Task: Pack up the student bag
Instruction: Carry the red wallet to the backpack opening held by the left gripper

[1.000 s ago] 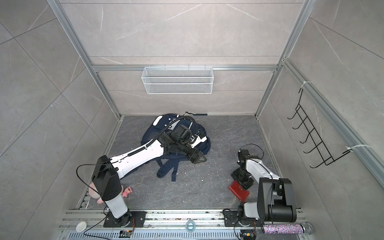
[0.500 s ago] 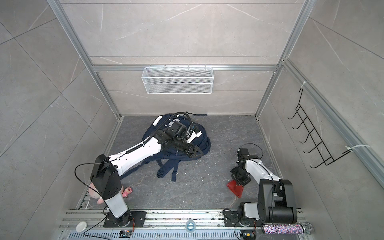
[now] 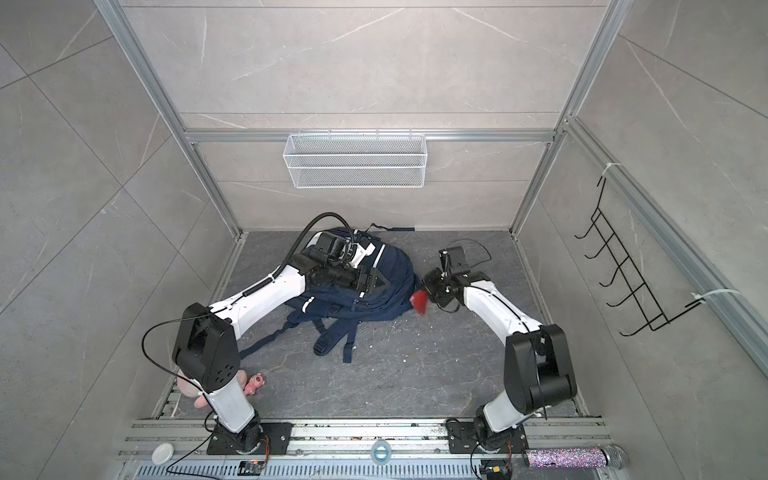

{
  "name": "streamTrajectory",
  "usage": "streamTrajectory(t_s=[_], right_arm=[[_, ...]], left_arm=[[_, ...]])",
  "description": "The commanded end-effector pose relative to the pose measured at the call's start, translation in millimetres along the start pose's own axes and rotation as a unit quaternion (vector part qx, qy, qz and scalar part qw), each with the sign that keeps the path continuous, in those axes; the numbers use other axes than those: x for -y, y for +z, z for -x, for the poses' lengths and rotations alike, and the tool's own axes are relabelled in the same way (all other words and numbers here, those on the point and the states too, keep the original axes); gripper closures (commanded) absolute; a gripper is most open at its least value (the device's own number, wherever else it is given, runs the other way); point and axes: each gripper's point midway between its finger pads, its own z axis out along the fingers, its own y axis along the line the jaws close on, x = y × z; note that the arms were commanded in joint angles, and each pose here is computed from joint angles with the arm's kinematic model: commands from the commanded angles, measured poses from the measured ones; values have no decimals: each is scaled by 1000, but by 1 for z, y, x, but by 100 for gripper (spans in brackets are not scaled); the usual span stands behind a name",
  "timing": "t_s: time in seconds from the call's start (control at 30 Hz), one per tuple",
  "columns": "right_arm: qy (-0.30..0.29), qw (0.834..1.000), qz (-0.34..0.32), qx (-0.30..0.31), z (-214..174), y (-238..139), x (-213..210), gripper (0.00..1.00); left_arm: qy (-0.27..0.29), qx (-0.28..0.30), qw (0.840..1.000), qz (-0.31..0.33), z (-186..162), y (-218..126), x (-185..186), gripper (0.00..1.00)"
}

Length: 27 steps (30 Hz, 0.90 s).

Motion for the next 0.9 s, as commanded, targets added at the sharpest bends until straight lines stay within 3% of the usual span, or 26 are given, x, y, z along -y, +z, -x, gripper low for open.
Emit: streamTrajectory(t_s=[0.0,0.17,0.3,0.4,0.47,0.57,0.67,0.87], right_arm=[[4,998,56,1,-1,19,-50,95],[-35,995,93,-19,-9,56,-115,92],[-46,993,105,-39,-20,81,-140,87],[-58,992,103,-52,-29,92,-148,76],[-61,992,94,-61,-35,99,-145,63],[-65,992,89,-67,-40,105,-142,41],[-77,990,98,-65,-39,104,-150,29],[-101,986,109,-74,-41,103,-161,25]], left_arm=[[1,24,999,-22,16,-4,14,4],[-73,73,995,9,28,-23,-32,5],[-111,100,988,47,33,-47,-74,7],[-129,105,985,47,35,-53,-97,11],[-137,112,984,36,40,-53,-106,17],[-128,114,985,20,49,-51,-104,26],[-119,119,986,7,55,-51,-99,30],[-111,118,987,-8,62,-51,-94,31]])
